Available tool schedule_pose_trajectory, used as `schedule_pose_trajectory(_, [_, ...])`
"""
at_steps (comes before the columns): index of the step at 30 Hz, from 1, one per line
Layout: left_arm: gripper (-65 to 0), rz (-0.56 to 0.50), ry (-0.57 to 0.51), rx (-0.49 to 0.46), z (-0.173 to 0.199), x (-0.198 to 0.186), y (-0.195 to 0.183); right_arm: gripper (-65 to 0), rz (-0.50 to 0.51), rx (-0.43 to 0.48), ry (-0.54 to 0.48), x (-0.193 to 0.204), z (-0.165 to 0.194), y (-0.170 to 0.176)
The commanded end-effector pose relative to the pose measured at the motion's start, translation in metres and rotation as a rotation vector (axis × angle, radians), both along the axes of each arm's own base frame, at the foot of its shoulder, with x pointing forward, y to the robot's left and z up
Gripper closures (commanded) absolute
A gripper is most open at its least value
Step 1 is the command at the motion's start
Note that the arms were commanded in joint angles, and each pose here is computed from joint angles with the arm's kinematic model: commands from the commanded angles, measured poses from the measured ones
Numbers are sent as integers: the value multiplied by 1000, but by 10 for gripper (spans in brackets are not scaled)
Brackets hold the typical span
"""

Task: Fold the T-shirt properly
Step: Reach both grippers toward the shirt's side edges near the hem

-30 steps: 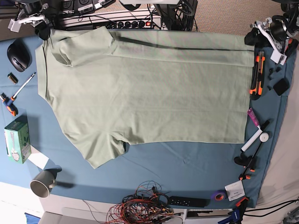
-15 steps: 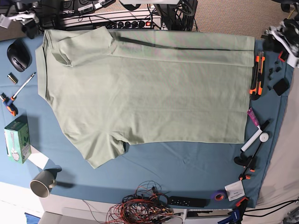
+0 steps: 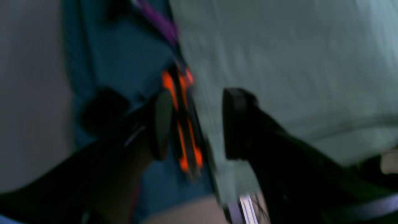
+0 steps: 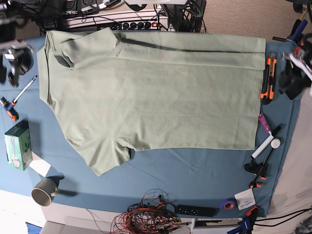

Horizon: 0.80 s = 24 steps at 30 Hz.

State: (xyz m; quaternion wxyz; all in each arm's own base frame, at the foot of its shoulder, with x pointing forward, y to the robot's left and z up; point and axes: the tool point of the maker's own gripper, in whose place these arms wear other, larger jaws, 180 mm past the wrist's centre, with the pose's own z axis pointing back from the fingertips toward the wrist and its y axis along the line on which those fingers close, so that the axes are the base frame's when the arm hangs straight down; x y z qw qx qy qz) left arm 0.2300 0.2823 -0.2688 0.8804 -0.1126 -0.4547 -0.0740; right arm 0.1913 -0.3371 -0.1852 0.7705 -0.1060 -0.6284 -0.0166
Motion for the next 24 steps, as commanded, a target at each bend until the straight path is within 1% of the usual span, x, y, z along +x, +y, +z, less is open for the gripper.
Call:
schedule_pose_trajectory(1, [-279, -6, -59, 15, 16, 13, 0, -249, 11, -23, -48, 11, 12, 4])
schedule_pose_trajectory(3, [-279, -18, -88, 34, 20, 27, -4, -249, 22, -25, -37, 32, 2, 14])
schedule_pose_trajectory(8, [-279, -93, -108, 105, 13, 56, -33, -249, 134, 13, 0, 87, -34, 53])
schedule_pose_trajectory(11, [-279, -133, -110, 154, 4, 67, -51, -249, 136, 42, 36, 120, -59, 55])
schedule_pose_trajectory(14, [-279, -182, -91, 185, -8, 67, -67, -249, 118, 69, 96, 156, -85, 40])
schedule_pose_trajectory(17, [-279, -206, -76, 194, -15, 64, -74, -249, 80, 141, 131, 194, -102, 10])
schedule_pose_trajectory(21, [-279, -202, -73, 194, -16, 64, -73, -249, 25, 279, 167, 243, -108, -28])
schedule_pose_trajectory(24, [-279, -192, -58, 192, -22, 64, -69, -249, 30, 422, 192, 277, -103, -39])
